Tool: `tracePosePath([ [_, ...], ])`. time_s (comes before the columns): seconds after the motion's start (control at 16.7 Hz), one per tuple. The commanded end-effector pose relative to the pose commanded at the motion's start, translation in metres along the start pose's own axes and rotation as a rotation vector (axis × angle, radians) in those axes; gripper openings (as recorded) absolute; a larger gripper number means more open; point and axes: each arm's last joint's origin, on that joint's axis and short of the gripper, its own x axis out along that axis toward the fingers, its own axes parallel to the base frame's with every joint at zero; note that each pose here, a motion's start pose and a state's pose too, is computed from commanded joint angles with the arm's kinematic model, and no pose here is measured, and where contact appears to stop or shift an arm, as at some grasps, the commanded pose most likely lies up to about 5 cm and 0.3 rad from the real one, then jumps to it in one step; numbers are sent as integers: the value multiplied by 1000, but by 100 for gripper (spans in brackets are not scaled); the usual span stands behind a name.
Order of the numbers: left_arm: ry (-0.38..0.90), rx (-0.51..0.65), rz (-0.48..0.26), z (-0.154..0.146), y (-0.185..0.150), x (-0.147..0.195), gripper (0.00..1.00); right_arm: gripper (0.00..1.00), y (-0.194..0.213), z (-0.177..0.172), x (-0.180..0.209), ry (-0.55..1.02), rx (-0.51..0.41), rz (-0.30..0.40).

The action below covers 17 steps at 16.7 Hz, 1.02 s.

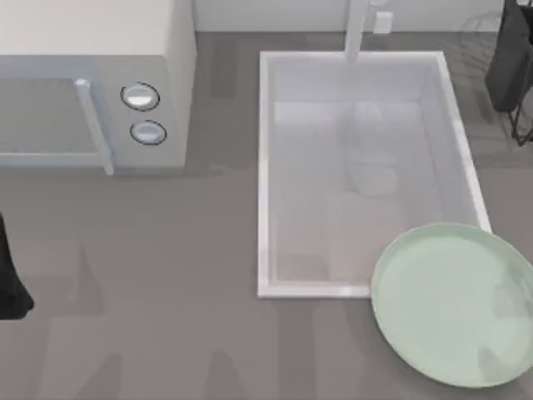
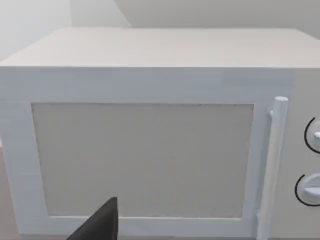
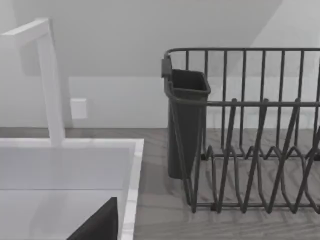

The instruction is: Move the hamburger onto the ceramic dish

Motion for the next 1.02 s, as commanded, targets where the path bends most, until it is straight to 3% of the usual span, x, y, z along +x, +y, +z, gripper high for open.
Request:
tracePosePath([
  [0.24, 0, 0, 0, 0, 0, 0, 100, 100, -1, 5, 0, 26, -9, -10],
  [0.48, 0, 0, 0, 0, 0, 0, 100, 100, -5, 30, 7, 189, -54, -46],
  [0.72, 0, 0, 0, 0, 0, 0, 100, 100, -15, 51, 35, 524, -100, -73],
  [1.02, 0, 0, 0, 0, 0, 0, 100, 100, -38, 46, 96, 1056, -107, -55],
])
